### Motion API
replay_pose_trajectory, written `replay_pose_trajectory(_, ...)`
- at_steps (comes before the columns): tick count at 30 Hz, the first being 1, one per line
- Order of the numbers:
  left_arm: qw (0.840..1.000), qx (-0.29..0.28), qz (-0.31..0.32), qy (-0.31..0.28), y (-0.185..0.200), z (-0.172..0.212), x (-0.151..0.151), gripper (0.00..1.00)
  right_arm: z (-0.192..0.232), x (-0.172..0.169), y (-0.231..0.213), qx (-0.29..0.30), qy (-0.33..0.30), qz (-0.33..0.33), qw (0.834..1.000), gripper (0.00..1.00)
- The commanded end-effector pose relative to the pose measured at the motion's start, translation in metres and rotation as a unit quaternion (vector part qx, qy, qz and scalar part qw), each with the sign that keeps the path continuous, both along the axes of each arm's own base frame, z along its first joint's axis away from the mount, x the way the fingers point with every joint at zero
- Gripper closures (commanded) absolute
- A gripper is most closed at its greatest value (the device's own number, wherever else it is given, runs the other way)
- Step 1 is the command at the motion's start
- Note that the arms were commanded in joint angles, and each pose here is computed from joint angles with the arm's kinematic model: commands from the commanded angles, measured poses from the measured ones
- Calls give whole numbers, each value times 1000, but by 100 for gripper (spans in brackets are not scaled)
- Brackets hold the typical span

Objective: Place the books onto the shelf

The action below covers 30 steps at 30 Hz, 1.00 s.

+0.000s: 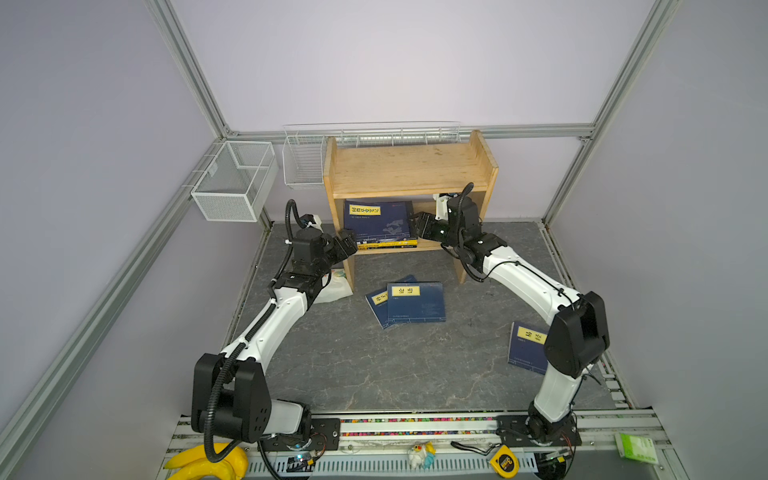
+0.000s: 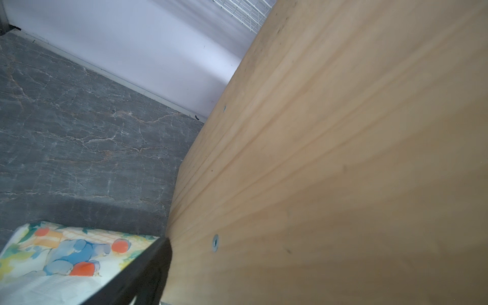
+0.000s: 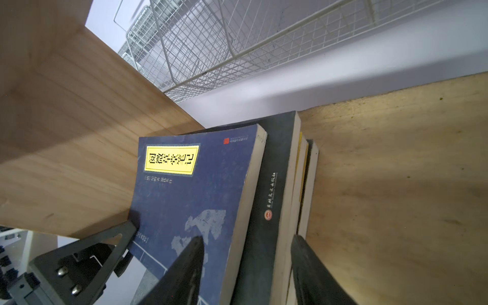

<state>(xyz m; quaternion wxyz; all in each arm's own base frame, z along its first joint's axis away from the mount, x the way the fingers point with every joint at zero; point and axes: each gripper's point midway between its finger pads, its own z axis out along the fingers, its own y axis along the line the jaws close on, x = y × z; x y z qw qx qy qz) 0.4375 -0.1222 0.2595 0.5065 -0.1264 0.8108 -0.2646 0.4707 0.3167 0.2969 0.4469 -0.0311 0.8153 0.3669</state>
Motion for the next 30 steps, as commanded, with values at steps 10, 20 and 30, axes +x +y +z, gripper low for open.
replay_pose_trajectory(10, 999, -34, -21, -18, -5, 34, -19, 4, -3, -18, 21, -8, -16, 69, 997, 40)
replay_pose_trajectory(20, 999, -42, -21, -22, -4, 38, -21, 3, -8, -25, 31, 0, -4, 82, 997, 40)
replay_pose_trajectory(30, 996, -57, -50, -49, -10, 58, -36, 2, 10, -26, 15, -25, -27, 49, 998, 39)
